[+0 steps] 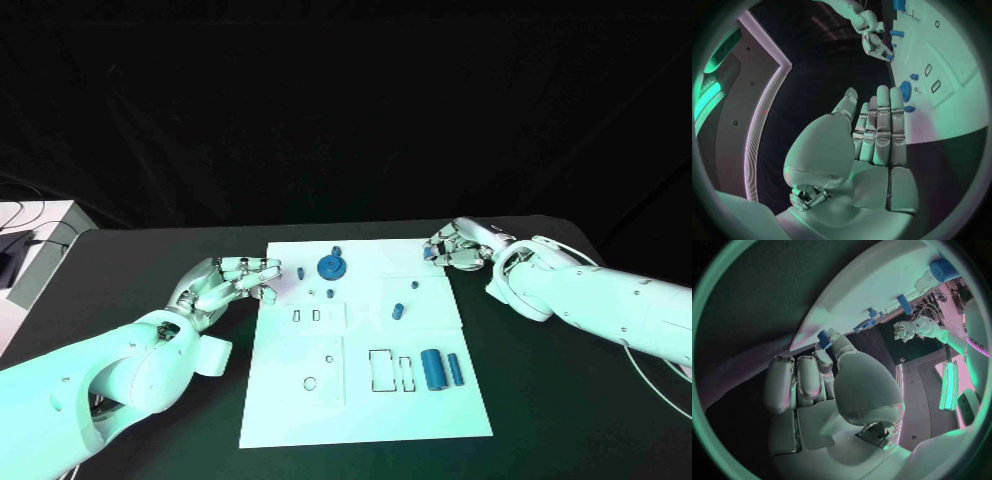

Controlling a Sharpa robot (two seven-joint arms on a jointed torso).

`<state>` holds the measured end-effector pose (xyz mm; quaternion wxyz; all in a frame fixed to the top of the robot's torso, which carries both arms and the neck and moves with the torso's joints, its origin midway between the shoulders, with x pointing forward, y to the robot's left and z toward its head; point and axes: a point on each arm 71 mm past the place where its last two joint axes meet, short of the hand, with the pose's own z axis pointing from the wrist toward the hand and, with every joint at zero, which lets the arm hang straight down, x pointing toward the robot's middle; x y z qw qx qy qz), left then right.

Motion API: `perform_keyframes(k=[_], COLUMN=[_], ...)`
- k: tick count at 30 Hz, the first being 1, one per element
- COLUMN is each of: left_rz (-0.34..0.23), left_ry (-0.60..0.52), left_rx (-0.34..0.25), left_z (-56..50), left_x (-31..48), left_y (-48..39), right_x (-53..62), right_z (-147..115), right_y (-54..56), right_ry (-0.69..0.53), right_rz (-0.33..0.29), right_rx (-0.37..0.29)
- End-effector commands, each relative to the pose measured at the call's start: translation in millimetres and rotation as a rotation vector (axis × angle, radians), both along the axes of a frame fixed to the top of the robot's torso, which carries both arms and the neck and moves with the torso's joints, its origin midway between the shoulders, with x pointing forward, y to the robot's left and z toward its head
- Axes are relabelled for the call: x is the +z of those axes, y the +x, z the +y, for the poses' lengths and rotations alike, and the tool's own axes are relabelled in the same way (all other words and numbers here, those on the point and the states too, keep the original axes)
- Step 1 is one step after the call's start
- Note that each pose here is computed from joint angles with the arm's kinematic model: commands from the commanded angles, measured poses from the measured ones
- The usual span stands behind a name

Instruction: Assemble the parts on the task board

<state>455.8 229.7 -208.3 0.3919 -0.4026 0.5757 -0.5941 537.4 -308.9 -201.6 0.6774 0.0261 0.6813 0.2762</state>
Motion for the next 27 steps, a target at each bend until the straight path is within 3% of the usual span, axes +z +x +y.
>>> perform_keyframes(k=[1,8,12,19,27], left_rz=[-0.002,0.000,0.002,0.006,0.009], left_ry=[-0.004,0.000,0.002,0.002,0.003], left_rx=[-0.006,0.001,0.005,0.005,0.005], left_z=[-1.0,0.6,0.4,-1.6,-3.5], left_x=[0.0,-0.7,-1.3,-2.0,-2.2], left_y=[-0.1,0.8,1.6,2.2,2.2], right_x=[4.5,21.0,26.9,28.3,23.8], right_z=[6,43,78,126,159], right_y=[-2.2,-13.0,-24.1,-38.2,-52.1], right_ry=[0.017,0.059,0.069,0.043,-0.014], right_rz=[-0.003,0.021,0.044,0.060,0.092], right_rx=[-0.012,0.030,0.065,0.134,0.152])
